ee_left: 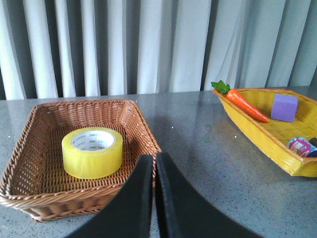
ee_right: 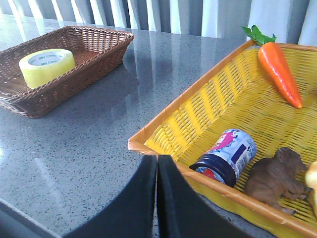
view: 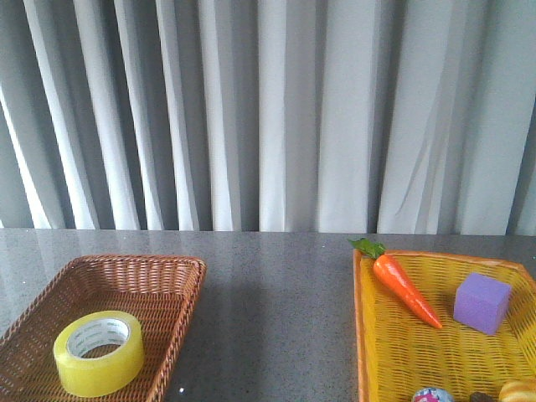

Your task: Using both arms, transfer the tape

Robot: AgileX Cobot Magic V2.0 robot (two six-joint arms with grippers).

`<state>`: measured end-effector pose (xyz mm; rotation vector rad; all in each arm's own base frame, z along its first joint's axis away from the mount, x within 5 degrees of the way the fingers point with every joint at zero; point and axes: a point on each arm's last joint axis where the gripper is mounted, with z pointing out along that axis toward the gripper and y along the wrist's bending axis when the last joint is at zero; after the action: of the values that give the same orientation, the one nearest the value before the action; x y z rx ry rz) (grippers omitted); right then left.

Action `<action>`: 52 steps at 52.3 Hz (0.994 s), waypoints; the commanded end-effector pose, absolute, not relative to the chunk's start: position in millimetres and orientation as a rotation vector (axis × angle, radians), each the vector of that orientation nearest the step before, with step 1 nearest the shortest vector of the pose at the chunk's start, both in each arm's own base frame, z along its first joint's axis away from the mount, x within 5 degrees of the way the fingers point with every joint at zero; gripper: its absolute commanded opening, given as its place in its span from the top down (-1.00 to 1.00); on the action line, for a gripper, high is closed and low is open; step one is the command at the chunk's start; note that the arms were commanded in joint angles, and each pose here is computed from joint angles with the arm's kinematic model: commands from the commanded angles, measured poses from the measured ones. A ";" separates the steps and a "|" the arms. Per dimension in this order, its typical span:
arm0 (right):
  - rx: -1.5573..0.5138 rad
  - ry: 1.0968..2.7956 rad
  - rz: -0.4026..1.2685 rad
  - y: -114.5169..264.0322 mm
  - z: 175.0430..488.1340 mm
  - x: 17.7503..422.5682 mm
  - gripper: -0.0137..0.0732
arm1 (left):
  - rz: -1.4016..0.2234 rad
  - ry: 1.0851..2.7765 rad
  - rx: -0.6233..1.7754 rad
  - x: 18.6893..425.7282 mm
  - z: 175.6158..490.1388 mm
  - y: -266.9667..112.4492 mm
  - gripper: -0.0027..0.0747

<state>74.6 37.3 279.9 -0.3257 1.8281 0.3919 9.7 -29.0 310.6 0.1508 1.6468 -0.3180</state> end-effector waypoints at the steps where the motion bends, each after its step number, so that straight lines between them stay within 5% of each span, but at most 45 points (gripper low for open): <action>1: -0.270 1.743 0.405 36.0 295.0 77.1 0.70 | -0.342 1.573 0.095 14.2 322.2 -26.8 0.95; 52: -0.236 1.727 0.415 34.9 296.9 77.9 0.70 | -0.303 1.505 0.049 22.0 330.8 -21.5 0.95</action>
<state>75.6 36.3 281.7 -0.2647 1.8189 0.4194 20.4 -23.3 319.0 0.0804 1.5654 -0.2915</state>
